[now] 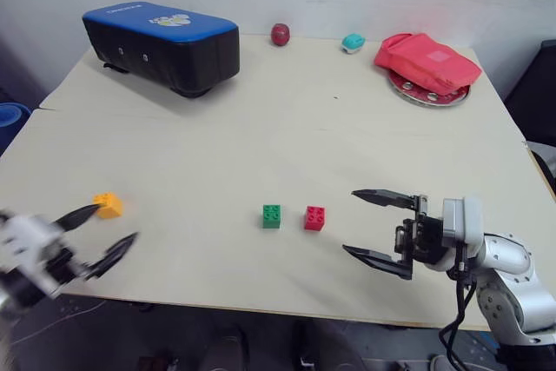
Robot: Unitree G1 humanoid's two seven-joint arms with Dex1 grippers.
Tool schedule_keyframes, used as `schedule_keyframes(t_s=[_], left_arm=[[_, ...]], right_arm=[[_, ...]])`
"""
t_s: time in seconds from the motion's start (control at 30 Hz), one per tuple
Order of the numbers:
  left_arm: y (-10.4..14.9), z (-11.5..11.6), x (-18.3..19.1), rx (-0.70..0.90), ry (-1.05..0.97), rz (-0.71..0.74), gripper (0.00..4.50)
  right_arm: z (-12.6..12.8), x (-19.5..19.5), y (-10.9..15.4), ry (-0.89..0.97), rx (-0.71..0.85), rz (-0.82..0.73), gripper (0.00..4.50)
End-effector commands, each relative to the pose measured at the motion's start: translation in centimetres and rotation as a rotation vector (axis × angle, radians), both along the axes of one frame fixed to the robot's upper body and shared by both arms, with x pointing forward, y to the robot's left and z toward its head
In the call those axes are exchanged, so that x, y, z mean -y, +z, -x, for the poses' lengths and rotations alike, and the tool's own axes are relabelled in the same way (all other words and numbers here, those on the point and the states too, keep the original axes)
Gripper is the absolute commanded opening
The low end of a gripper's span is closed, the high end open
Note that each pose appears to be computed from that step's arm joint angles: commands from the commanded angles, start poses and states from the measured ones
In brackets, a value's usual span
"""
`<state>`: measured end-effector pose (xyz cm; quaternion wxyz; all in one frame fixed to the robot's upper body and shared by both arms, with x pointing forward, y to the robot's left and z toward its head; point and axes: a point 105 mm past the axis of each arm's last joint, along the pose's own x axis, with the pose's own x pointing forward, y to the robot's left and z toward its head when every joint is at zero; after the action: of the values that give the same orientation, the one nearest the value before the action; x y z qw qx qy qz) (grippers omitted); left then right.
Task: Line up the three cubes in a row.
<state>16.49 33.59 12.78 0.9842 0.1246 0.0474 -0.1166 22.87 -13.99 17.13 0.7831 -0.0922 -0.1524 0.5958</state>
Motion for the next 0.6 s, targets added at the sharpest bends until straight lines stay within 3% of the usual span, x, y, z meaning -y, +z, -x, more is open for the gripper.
schedule_keyframes(t_s=[0.03, 0.13, 0.2, 0.3, 0.5, 0.6], left_arm=[[0.1, 2.7, -2.6, 0.047, 0.211, -0.012, 4.47], [-1.5, 5.1, -4.7, 0.049, 0.399, 0.066, 4.47], [-1.3, 4.5, -4.5, 0.087, 0.423, 0.12, 4.47], [0.4, 1.2, -3.5, 0.159, 0.39, 0.193, 4.47], [1.8, -5.1, -2.2, 0.139, 0.405, 0.289, 4.47], [1.0, -7.2, -1.7, 0.072, 0.417, 0.294, 4.47]], right_arm=[[0.0, 0.0, 0.4, 0.017, 0.053, 0.003, 4.5], [-0.2, -0.1, 0.2, 0.031, 0.049, 0.01, 4.5], [-0.2, -0.3, 0.2, 0.047, 0.037, 0.016, 4.5], [-0.5, -0.5, 0.4, 0.057, 0.035, 0.019, 4.5], [-0.8, -0.8, 0.5, 0.073, 0.032, 0.019, 4.5], [-0.9, -1.1, 0.4, 0.08, 0.031, 0.014, 4.5]])
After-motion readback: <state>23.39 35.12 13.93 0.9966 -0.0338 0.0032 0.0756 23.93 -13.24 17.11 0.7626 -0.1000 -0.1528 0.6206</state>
